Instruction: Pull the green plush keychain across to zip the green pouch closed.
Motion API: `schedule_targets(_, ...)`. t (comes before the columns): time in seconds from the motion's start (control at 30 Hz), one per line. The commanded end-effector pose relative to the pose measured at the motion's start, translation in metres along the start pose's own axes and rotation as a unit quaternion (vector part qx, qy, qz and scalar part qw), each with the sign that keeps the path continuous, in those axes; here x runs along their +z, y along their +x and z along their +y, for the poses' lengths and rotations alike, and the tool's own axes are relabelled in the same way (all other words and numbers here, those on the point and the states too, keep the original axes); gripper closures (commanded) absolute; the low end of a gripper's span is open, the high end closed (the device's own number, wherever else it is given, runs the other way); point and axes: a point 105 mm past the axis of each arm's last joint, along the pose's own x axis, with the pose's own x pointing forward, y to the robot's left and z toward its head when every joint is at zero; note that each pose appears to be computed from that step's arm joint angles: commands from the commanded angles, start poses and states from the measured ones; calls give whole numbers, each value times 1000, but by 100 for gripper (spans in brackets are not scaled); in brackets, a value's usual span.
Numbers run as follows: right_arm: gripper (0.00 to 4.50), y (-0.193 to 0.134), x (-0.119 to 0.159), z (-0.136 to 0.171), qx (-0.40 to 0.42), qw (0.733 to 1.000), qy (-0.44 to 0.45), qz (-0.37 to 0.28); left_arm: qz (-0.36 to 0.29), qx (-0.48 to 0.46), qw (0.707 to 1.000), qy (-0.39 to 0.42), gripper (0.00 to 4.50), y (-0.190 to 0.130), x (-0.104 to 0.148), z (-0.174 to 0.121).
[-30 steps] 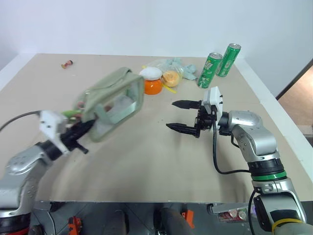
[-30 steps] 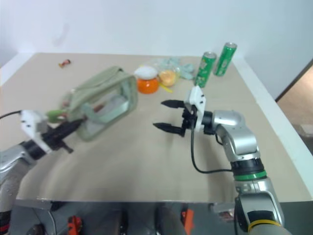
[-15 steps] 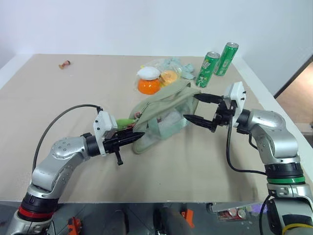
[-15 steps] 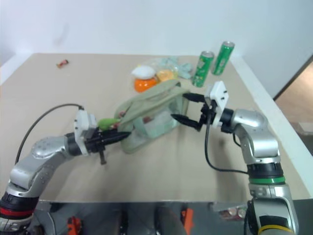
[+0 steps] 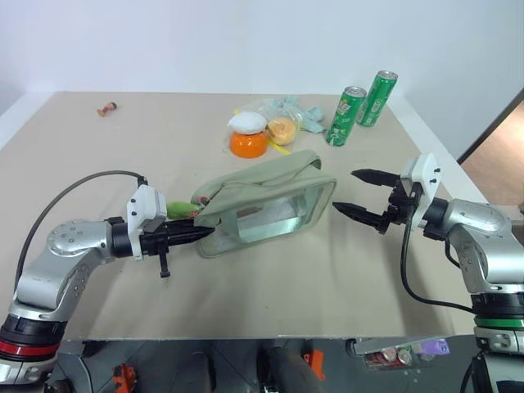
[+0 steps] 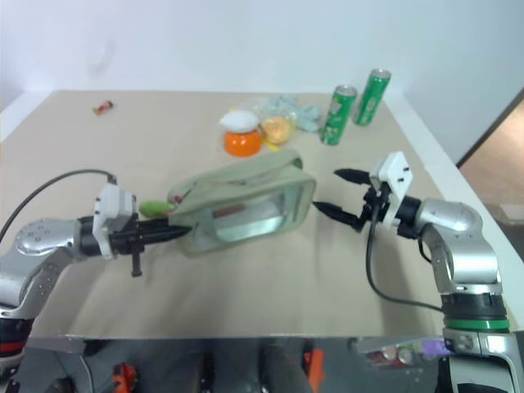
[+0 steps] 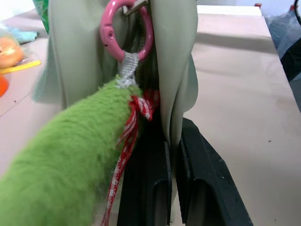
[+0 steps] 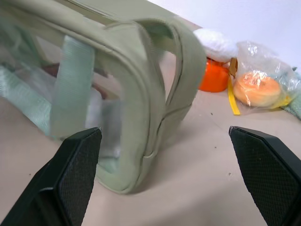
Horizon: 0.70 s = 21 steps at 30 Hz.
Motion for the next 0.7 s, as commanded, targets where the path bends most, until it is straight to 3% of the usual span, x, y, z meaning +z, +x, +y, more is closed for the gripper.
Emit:
schedule_targets(0.03, 0, -1, 16, -3, 6, 999, -22, -30, -2, 12, 1000, 21, 448, 1, 2, 5)
schedule_targets(0.37, 0, 36, 37, 14, 69, 995, -16, -70, -7, 19, 1000, 23, 448, 7, 1, 2)
schedule_targets(0.7, 329, 36, 42, 15, 73, 995, -16, -65, 5, 48, 998, 30, 450, 1, -2, 7)
